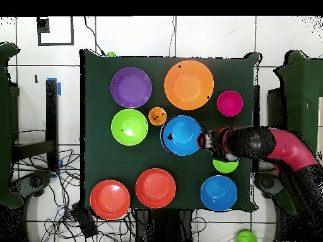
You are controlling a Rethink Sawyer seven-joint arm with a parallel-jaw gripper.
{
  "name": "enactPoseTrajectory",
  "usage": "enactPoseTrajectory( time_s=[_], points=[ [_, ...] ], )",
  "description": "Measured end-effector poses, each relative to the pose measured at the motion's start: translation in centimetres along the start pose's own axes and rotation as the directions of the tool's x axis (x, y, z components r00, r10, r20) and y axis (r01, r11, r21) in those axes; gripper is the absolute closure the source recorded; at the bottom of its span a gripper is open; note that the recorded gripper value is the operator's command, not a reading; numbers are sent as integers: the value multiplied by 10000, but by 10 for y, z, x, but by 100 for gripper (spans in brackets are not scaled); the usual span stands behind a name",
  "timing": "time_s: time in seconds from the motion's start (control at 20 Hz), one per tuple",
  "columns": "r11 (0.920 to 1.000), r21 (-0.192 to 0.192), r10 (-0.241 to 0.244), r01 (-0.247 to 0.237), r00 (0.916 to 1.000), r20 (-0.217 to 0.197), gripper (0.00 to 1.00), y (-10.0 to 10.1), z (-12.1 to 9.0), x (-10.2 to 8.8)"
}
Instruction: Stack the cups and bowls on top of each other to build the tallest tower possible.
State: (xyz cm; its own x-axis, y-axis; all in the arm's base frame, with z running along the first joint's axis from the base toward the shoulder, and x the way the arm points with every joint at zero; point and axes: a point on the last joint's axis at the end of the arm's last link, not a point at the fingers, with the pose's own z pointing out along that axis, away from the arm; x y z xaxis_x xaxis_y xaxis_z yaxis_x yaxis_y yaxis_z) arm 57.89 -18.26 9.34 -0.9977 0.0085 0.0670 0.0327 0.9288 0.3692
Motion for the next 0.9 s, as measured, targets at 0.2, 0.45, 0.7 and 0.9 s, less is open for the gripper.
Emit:
enactPoseTrajectory(
  time_s=[0.2, 0.45, 0.7, 0.9],
  points=[
    [9989, -408, -205, 212, 9996, 179, 100, 20, 26, -8],
    [9948, -910, -453, 448, 9990, -35, 100, 46, 57, -10],
    [9921, -1120, -587, 557, 9980, -241, 100, 61, 68, -11],
    [9916, -1253, -394, 314, 9973, -615, 100, 63, 55, -16]
  ],
)
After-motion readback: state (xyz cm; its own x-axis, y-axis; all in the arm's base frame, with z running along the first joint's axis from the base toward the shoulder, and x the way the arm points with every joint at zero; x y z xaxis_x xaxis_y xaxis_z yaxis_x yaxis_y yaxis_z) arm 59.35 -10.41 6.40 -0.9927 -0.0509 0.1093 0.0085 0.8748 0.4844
